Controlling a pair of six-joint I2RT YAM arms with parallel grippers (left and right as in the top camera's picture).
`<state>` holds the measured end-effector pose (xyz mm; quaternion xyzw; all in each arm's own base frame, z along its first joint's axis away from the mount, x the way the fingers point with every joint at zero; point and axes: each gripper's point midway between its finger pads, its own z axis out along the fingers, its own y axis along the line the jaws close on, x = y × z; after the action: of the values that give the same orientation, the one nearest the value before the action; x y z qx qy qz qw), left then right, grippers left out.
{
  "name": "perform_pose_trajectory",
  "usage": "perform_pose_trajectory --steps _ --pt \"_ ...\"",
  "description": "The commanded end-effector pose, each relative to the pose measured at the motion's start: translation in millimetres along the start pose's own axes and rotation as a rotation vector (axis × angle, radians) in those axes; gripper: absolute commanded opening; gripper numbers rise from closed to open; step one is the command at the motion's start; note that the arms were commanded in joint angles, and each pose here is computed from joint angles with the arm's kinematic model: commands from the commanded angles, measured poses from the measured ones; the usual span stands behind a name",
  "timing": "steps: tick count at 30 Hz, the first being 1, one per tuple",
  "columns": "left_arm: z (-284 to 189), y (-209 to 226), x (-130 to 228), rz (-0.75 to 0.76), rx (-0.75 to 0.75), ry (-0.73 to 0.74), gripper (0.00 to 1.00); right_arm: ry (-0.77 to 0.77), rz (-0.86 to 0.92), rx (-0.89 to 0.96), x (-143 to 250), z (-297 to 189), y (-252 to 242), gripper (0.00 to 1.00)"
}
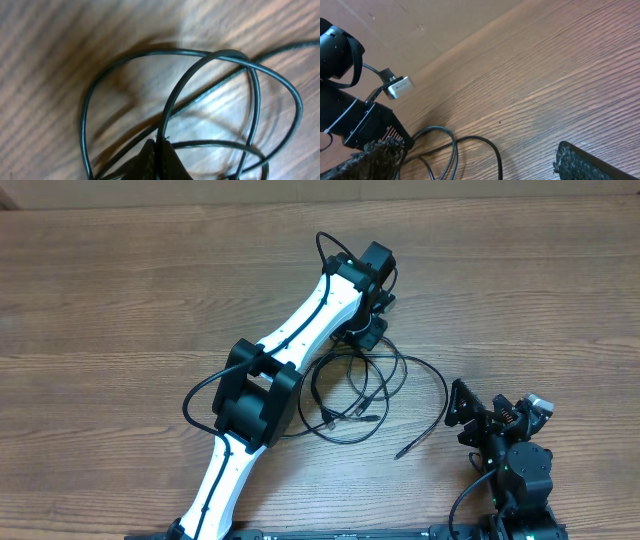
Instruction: Untangle cables
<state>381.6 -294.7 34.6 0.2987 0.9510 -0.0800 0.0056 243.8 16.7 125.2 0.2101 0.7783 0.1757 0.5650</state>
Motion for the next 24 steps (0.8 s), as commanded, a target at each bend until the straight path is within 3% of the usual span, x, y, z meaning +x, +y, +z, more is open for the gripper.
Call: perform_pose_trajectory --steps 1,8,12,18,24 --pt "-16 -4 -2 0.003 0.004 -0.005 0.04 -0.016 0.001 -0.002 -5 -1 2 1.0" --pt "-132 -7 -16 0.01 -0.038 -0.17 0.04 -0.016 0.001 -0.002 -5 -1 2 1.0" --pt "-232 -6 -10 0.015 -0.11 -0.38 0.04 -0.016 0.001 -0.002 -5 -1 2 1.0" --pt "-352 -14 21 0.015 -0.17 -0.689 0.04 -0.016 0.001 -0.002 -5 -1 2 1.0" --pt "-440 -6 71 -0.053 -0.269 -0.925 0.04 -0.016 0.002 -0.003 -5 -1 2 1.0"
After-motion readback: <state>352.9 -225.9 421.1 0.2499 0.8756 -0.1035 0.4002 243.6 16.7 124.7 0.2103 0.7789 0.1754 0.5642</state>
